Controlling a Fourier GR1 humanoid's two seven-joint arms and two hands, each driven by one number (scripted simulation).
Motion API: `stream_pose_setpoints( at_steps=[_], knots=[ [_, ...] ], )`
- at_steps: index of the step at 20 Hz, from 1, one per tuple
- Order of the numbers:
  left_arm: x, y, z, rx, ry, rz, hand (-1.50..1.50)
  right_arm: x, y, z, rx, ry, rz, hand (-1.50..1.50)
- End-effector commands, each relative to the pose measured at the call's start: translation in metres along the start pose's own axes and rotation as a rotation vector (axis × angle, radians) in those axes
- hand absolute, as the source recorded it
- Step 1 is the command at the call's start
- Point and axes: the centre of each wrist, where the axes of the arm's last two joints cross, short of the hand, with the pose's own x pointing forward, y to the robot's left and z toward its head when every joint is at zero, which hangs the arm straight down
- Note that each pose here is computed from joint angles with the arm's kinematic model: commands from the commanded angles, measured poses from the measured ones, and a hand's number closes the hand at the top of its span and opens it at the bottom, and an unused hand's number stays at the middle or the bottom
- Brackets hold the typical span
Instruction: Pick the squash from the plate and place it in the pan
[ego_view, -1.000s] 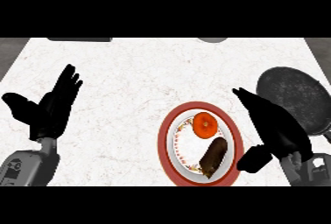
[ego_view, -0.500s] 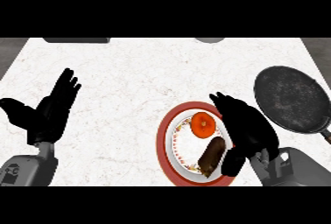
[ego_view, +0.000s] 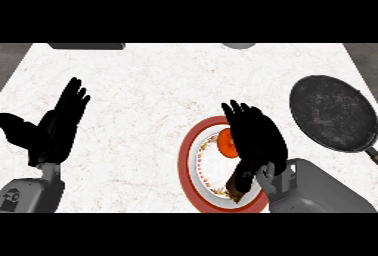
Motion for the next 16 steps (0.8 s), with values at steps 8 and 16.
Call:
stream_pose_setpoints(
  at_steps=[8,16],
  knots=[
    [0.023,-0.008,-0.009,0.001,0.004,-0.015,0.00,0.028,0.008,-0.036,0.054,0.221,0.078,-1.50],
    [-0.006,0.015,-0.001,0.004,0.005,-0.001,0.00,0.026,0.041,-0.059,0.074,0.228,0.063,-1.50]
  ],
)
